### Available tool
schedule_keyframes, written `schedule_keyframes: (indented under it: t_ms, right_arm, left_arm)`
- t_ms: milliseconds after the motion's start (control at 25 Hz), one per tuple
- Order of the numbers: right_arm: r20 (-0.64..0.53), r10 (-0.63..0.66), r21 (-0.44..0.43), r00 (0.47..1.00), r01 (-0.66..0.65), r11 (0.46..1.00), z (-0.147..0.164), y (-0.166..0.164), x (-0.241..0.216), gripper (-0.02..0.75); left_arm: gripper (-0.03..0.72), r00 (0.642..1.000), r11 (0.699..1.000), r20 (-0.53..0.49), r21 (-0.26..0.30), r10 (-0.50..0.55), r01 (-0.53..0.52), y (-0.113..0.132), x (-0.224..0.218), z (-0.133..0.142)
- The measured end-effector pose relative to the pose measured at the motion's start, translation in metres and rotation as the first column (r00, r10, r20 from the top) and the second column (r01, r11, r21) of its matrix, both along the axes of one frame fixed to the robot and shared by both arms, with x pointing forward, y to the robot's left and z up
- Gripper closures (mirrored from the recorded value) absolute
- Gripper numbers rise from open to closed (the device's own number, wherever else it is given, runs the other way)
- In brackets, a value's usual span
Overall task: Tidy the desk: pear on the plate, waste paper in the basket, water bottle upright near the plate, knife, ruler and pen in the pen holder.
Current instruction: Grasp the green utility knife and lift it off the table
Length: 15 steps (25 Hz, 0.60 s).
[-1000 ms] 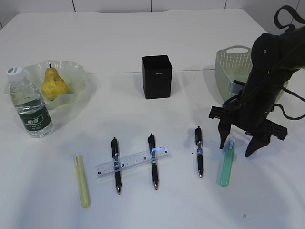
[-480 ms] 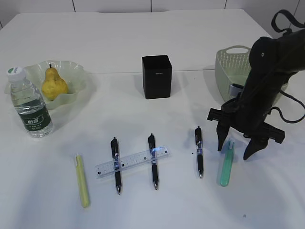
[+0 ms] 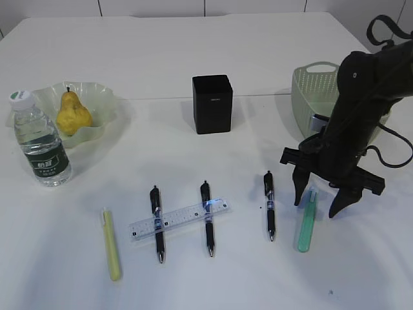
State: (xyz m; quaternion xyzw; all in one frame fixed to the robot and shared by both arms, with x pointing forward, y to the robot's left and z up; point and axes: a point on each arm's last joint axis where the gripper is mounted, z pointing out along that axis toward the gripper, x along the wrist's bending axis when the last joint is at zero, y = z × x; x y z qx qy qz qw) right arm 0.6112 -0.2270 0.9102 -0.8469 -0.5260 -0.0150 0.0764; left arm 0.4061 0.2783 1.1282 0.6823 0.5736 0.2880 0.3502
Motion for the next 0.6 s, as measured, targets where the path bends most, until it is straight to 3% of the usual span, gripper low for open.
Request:
schedule_keyframes:
  t_ms: [600]
  right_arm:
    - [-0.012,0.001,-0.002,1.000,-0.001,1.000,-0.0046,0.0003,0.0001,0.244]
  left_arm:
    - [0.127,1.000,1.000,0.000,0.000,0.000,0.000,0.0000,0.0000,0.0000]
